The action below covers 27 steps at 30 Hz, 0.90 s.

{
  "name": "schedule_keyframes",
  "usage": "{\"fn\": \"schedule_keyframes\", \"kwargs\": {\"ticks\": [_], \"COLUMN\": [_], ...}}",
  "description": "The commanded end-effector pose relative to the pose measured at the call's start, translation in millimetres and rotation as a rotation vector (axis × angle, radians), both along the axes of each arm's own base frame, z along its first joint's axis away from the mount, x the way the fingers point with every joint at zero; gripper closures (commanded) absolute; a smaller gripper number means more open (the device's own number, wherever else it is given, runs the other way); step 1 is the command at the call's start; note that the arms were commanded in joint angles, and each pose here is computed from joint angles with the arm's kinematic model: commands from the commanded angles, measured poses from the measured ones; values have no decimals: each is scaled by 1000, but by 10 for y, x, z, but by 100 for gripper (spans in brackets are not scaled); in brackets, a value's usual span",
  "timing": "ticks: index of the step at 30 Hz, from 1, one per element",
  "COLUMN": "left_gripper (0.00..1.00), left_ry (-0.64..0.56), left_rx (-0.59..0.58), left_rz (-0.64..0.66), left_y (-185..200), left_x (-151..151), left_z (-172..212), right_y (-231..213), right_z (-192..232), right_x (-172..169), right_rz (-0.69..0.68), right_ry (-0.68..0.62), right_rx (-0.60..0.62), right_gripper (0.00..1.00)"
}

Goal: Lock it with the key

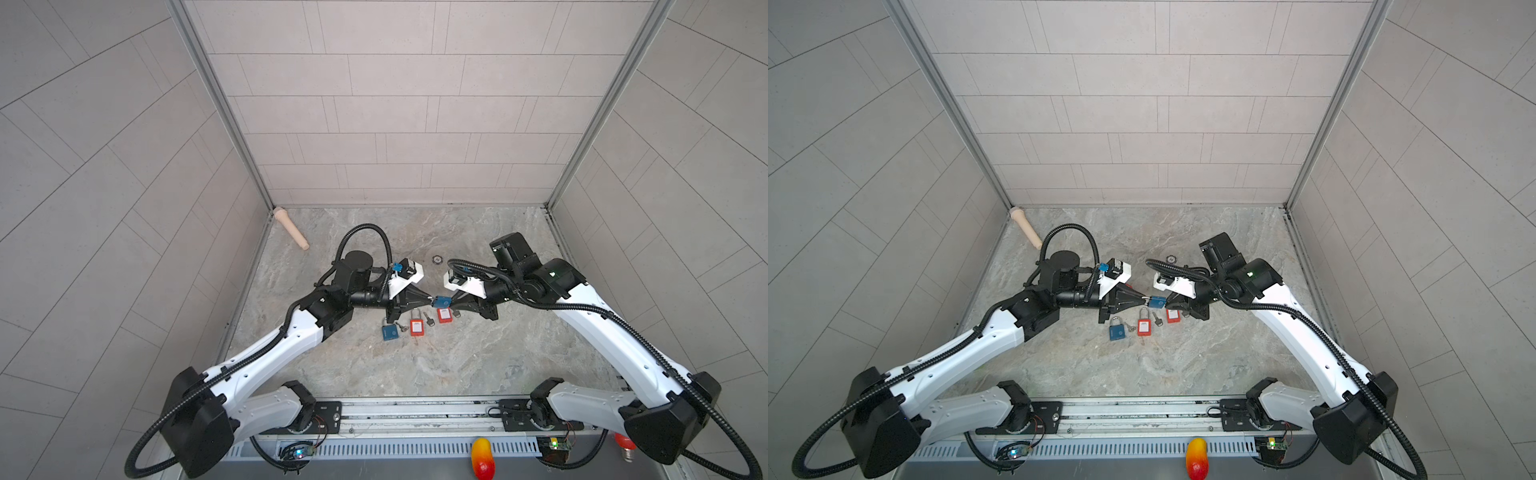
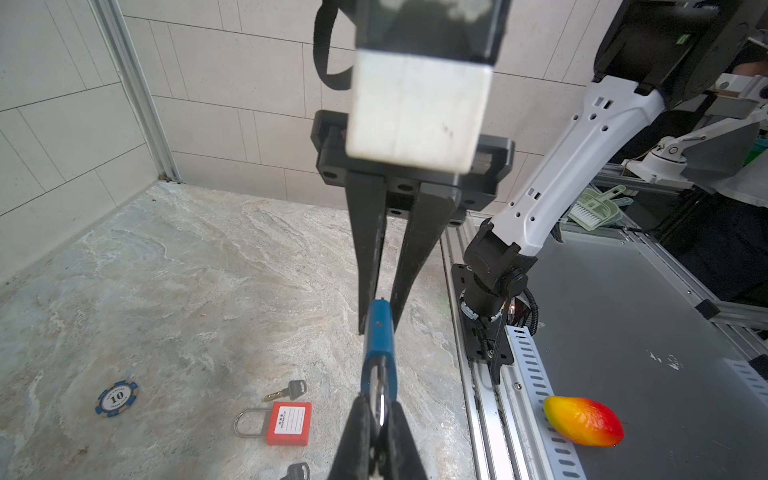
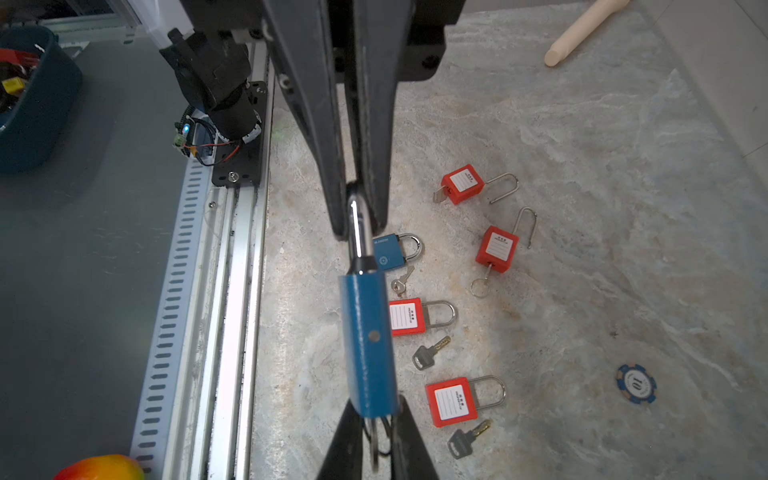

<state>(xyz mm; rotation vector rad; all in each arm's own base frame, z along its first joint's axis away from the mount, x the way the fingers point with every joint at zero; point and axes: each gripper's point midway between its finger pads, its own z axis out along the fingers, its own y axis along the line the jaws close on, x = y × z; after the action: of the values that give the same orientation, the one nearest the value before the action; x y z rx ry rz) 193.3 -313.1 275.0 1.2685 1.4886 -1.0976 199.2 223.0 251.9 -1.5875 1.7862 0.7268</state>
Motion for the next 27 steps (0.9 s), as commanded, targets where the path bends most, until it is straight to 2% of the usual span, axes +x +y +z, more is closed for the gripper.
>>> {"fn": "schedule_keyframes", "kwargs": {"ticks": [1, 3, 7, 12, 21, 27], "left_gripper": [100, 100, 100, 100, 100, 100], "left_ry": [-77, -81, -109, -115, -125, -142], "left_rx": [-47, -39, -15, -74, -91, -160], "left_rz": [-30, -25, 17, 41, 70, 90], "left_y": [-34, -22, 35, 93, 111, 134], "left_x": [-33, -28, 46, 115, 171, 264], "left_z": [237, 224, 195, 318, 318, 400], "right_y": [23, 2, -17, -55, -160, -189], "right_z": [78, 33, -56, -106, -229, -334], "right_x": [36, 47, 34, 39, 176, 168], "right_rz": [7, -2, -8, -31, -104, -110], "right_ry": [-28, -29, -8, 4, -30, 27], "right_rx": [18, 1, -15, -30, -91, -107], "right_gripper": [95, 100, 100, 100, 100, 100]}}
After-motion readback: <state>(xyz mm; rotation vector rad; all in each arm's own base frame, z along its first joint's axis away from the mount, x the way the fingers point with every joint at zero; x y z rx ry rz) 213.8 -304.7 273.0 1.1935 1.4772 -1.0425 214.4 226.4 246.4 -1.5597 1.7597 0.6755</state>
